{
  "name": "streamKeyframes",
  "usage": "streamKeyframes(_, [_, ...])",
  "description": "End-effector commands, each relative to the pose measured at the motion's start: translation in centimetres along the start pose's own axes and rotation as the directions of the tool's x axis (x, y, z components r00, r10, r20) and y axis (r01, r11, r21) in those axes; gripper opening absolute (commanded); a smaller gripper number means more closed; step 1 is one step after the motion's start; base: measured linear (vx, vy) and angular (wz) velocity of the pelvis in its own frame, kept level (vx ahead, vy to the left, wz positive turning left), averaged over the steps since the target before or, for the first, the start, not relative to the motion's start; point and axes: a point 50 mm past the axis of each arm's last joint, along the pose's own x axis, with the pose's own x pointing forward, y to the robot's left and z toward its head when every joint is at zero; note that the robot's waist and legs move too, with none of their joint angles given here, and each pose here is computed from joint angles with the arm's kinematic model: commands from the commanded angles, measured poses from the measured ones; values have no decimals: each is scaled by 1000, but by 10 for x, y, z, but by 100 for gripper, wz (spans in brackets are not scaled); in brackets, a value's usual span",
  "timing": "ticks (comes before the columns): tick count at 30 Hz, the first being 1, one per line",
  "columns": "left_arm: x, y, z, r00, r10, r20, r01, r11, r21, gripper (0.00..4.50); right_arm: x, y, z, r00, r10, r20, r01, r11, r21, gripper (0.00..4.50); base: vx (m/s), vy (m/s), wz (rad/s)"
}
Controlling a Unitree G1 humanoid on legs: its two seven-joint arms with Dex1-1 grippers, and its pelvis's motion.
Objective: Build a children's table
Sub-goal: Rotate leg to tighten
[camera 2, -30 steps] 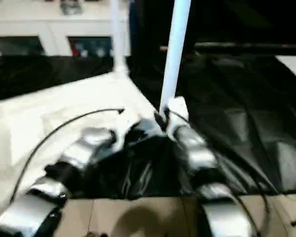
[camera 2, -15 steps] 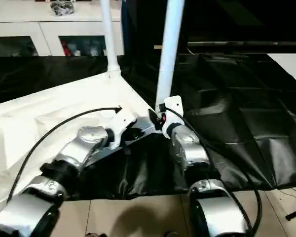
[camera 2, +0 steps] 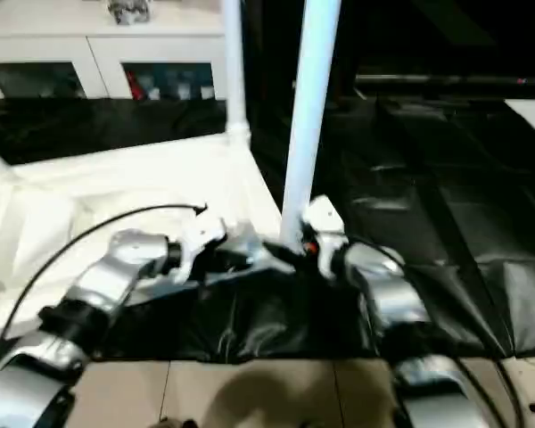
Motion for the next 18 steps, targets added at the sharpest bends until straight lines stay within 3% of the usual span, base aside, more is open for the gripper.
streamKeyframes(1, [-1,-2,18,997,-55,61,51,996,67,0,4,12,-1,993,116,-27,-116,993,-1,299,0,0,0])
streamKeyframes(6, [-4,-4,16,995,-86,48,83,995,57,0,2,15,-1,987,155,-48,-156,988,-10,255,0,0,0])
streamKeyframes(14, [-8,-5,14,994,-105,35,103,993,51,0,1,21,-2,977,201,-73,-202,979,-11,250,0,0,0])
streamKeyframes(18, [-4,-2,15,998,-50,43,48,998,48,0,6,23,-2,984,175,-42,-175,984,10,250,0,0,0])
